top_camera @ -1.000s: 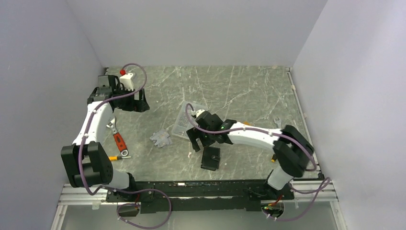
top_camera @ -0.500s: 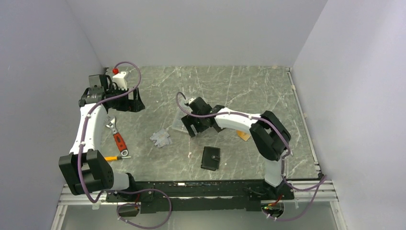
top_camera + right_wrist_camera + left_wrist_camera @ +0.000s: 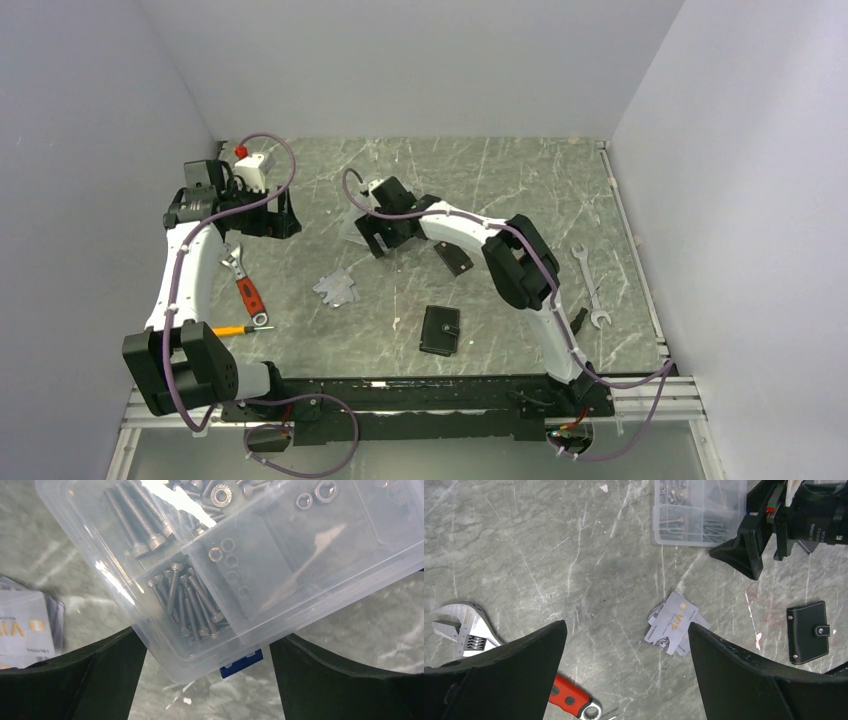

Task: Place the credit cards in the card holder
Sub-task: Move the storage box to the corner of the board.

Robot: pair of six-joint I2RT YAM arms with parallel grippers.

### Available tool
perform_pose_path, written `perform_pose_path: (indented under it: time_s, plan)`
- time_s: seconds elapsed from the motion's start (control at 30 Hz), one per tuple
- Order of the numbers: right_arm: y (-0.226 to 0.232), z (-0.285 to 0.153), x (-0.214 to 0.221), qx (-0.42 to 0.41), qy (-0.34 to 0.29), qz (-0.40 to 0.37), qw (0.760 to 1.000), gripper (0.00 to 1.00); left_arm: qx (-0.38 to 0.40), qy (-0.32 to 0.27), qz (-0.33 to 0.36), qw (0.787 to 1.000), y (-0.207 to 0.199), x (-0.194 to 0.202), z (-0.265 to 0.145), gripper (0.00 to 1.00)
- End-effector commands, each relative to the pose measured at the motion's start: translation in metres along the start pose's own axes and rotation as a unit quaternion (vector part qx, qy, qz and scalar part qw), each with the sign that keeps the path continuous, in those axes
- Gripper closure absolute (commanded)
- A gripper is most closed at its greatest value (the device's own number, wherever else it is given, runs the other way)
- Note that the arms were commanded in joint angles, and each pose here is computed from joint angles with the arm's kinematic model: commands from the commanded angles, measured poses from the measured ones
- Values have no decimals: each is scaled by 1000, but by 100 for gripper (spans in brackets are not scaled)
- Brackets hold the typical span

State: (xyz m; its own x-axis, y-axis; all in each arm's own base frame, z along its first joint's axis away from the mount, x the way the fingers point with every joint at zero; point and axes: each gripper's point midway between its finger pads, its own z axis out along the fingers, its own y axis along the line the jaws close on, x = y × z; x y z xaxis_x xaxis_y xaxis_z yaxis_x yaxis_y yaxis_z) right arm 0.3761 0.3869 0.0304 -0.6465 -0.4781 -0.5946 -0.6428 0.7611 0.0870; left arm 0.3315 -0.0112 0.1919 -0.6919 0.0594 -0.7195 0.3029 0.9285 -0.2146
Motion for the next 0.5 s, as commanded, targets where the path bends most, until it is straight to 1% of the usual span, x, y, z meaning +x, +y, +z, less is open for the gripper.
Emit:
perform_pose_path:
  time_s: [0.0, 0.07, 0.17, 0.23, 0.3, 0.37, 0.47]
  plan:
    - [2, -25, -58, -18, -65, -12, 998, 8, -11, -13, 16, 1000, 4, -7, -6, 1]
    - [-20, -43, -75, -20, -84, 14, 996, 8, -10, -15, 16, 1000, 4, -8, -6, 1]
    - [-61, -61, -84, -20, -102, 76, 992, 8, -10, -16, 12, 1000, 5, -9, -6, 1]
    - [-87, -62, -81, -6, -103, 117, 988, 7, -7, -16, 9, 1000, 5, -9, -4, 1]
    - [-106, -54, -76, 6, -93, 153, 984, 9, -5, -17, 7, 1000, 4, -10, -4, 1]
    - [-115, -45, -71, 8, -90, 181, 979, 12, -3, -16, 5, 1000, 4, -10, -4, 1]
    - [-112, -39, -76, -16, -106, 198, 974, 13, -3, -13, 5, 1000, 4, -9, -5, 1]
